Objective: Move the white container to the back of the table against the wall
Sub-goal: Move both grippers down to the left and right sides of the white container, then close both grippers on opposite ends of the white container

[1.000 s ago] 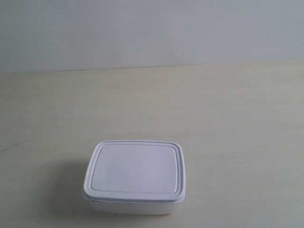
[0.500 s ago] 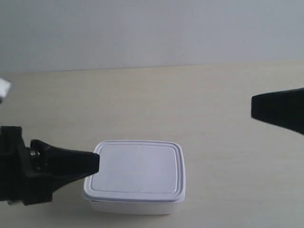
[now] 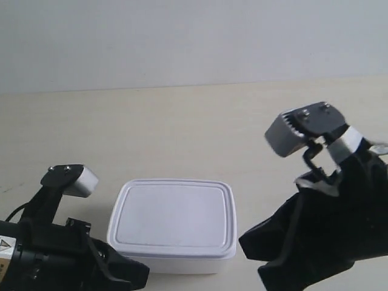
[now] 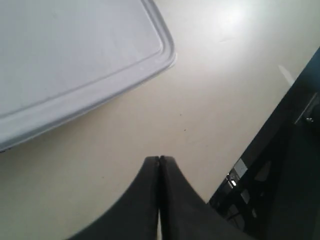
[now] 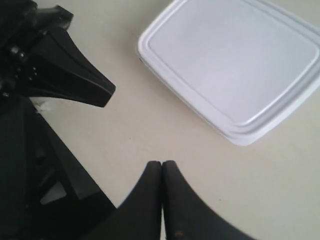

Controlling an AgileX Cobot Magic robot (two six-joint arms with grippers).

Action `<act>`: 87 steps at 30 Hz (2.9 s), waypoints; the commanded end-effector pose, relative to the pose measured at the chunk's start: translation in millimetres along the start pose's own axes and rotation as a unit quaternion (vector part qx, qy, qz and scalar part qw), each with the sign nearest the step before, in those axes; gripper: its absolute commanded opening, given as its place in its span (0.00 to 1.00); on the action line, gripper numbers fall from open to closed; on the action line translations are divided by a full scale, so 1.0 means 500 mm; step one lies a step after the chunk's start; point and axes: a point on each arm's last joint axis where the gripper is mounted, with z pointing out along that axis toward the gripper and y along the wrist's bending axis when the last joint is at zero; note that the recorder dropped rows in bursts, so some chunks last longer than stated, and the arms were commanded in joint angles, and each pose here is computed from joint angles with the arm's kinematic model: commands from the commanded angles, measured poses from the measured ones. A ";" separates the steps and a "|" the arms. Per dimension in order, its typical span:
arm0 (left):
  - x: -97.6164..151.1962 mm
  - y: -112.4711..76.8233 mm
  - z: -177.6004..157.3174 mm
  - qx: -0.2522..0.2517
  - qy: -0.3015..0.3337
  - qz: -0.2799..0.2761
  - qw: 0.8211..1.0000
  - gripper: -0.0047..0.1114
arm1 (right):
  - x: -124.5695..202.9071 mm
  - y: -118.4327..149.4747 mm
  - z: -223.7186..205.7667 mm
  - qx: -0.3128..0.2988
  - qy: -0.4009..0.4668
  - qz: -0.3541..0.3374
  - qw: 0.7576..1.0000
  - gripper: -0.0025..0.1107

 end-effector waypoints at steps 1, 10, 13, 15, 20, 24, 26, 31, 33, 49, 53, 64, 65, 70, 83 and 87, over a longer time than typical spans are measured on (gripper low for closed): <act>0.007 0.015 0.020 -0.022 0.016 -0.014 1.000 0.04 | 0.003 -0.009 0.040 0.029 0.041 0.004 0.999 0.02; 0.021 0.041 0.056 -0.045 0.057 -0.036 0.997 0.04 | 0.013 -0.042 0.127 0.049 0.105 0.035 0.993 0.02; 0.021 0.051 0.061 -0.064 0.057 -0.034 0.996 0.04 | 0.016 -0.054 0.150 0.059 0.113 0.042 0.991 0.02; 0.020 0.055 0.062 -0.074 0.054 -0.031 0.995 0.04 | 0.016 -0.061 0.162 0.067 0.113 0.046 0.990 0.02; 0.015 0.065 0.061 -0.100 0.041 -0.024 0.994 0.04 | 0.017 -0.075 0.186 0.083 0.109 0.051 0.989 0.02; 0.008 0.078 0.058 -0.134 0.021 -0.020 0.991 0.04 | 0.017 -0.082 0.198 0.089 0.105 0.060 0.989 0.02; 0.007 0.081 0.058 -0.144 0.016 -0.019 0.989 0.04 | 0.018 -0.085 0.203 0.092 0.105 0.060 0.988 0.02; 0.005 0.093 0.060 -0.168 0.008 -0.026 0.985 0.04 | 0.014 -0.093 0.213 0.103 0.090 0.064 0.989 0.02; 0.005 0.095 0.061 -0.171 0.009 -0.027 0.985 0.04 | 0.014 -0.097 0.219 0.108 0.086 0.065 0.988 0.02; -0.034 0.107 0.087 -0.201 -0.009 -0.026 0.979 0.04 | -0.001 -0.125 0.262 0.140 0.061 0.061 0.986 0.02; -0.046 0.121 0.079 -0.244 -0.037 -0.019 0.969 0.04 | -0.022 -0.131 0.281 0.145 0.048 0.059 0.987 0.02; -0.081 0.124 0.071 -0.281 -0.083 -0.014 0.956 0.04 | -0.041 -0.141 0.306 0.154 0.034 0.061 0.986 0.02; -0.087 0.123 0.070 -0.282 -0.088 -0.013 0.955 0.04 | -0.042 -0.142 0.306 0.155 0.030 0.060 0.986 0.02; -0.099 0.124 0.071 -0.290 -0.099 -0.012 0.952 0.04 | -0.048 -0.145 0.305 0.162 0.013 0.057 0.985 0.02; -0.094 0.119 0.083 -0.264 -0.079 -0.019 0.961 0.04 | -0.072 -0.148 0.327 0.160 0.008 0.056 0.986 0.02; -0.103 0.105 0.066 -0.252 -0.097 -0.017 0.963 0.04 | -0.080 -0.152 0.340 0.160 0.009 0.052 0.986 0.02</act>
